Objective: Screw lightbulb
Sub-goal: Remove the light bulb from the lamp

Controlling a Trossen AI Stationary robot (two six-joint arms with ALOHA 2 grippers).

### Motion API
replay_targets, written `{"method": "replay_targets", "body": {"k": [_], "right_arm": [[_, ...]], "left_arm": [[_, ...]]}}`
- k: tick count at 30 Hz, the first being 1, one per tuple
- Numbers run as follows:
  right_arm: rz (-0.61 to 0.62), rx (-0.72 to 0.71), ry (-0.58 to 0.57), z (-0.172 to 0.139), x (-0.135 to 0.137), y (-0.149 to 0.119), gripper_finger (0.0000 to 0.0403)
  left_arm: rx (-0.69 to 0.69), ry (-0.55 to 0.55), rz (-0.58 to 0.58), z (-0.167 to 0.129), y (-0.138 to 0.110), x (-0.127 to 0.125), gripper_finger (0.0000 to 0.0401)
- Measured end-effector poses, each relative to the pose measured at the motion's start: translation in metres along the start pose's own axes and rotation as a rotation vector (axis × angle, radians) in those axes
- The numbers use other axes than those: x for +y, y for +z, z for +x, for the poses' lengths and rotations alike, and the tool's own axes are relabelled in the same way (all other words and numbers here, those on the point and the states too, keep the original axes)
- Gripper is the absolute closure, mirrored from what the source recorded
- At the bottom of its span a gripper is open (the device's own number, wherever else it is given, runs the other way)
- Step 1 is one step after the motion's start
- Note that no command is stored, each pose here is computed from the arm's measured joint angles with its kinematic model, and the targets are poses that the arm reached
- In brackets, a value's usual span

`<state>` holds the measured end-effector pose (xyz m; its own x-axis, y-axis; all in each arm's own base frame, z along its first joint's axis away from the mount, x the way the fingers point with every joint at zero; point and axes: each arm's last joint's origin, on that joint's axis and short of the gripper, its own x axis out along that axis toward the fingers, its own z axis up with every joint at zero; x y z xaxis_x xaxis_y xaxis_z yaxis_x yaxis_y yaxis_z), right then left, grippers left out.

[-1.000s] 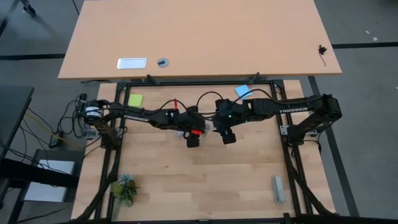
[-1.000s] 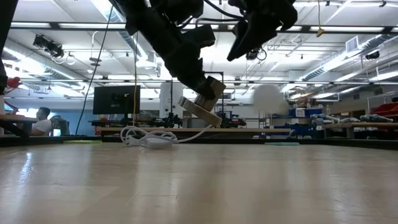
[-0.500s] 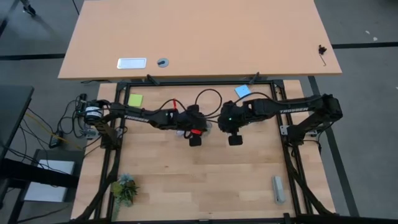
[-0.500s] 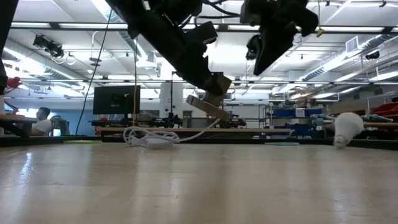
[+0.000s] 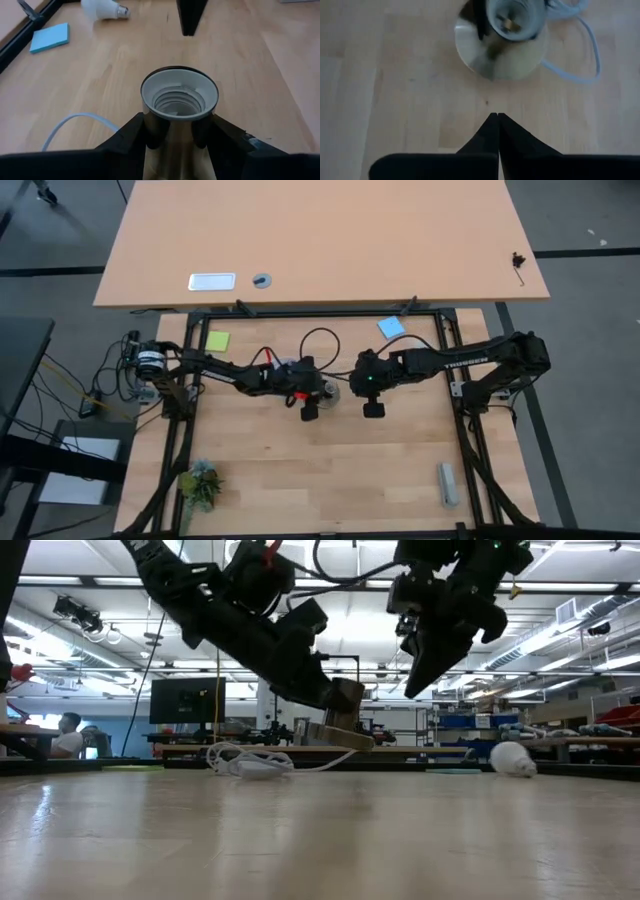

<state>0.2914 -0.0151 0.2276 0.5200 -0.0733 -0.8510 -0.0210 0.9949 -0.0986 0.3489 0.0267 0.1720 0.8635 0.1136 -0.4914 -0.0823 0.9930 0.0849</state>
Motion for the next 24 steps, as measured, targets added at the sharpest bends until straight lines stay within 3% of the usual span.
{"method": "replay_targets", "body": {"k": [8, 15, 20, 24], "right_arm": [[0.181, 0.053, -0.096, 0.006, -0.023, -0.013, 0.0395], [0.382, 0.144, -0.150, 0.006, -0.049, -0.030, 0.0395], [0.413, 0.247, -0.161, -0.001, -0.052, -0.042, 0.0395], [0.399, 0.237, -0.226, -0.013, -0.052, -0.043, 0.0395]], "left_arm": [[-0.035, 0.009, -0.033, -0.001, -0.016, 0.001, 0.0239], [-0.011, 0.049, -0.048, 0.020, -0.036, 0.002, 0.0238], [-0.046, 0.055, -0.064, 0.028, -0.041, 0.001, 0.0238], [-0.052, 0.054, -0.064, 0.029, -0.041, 0.001, 0.0236]]}}
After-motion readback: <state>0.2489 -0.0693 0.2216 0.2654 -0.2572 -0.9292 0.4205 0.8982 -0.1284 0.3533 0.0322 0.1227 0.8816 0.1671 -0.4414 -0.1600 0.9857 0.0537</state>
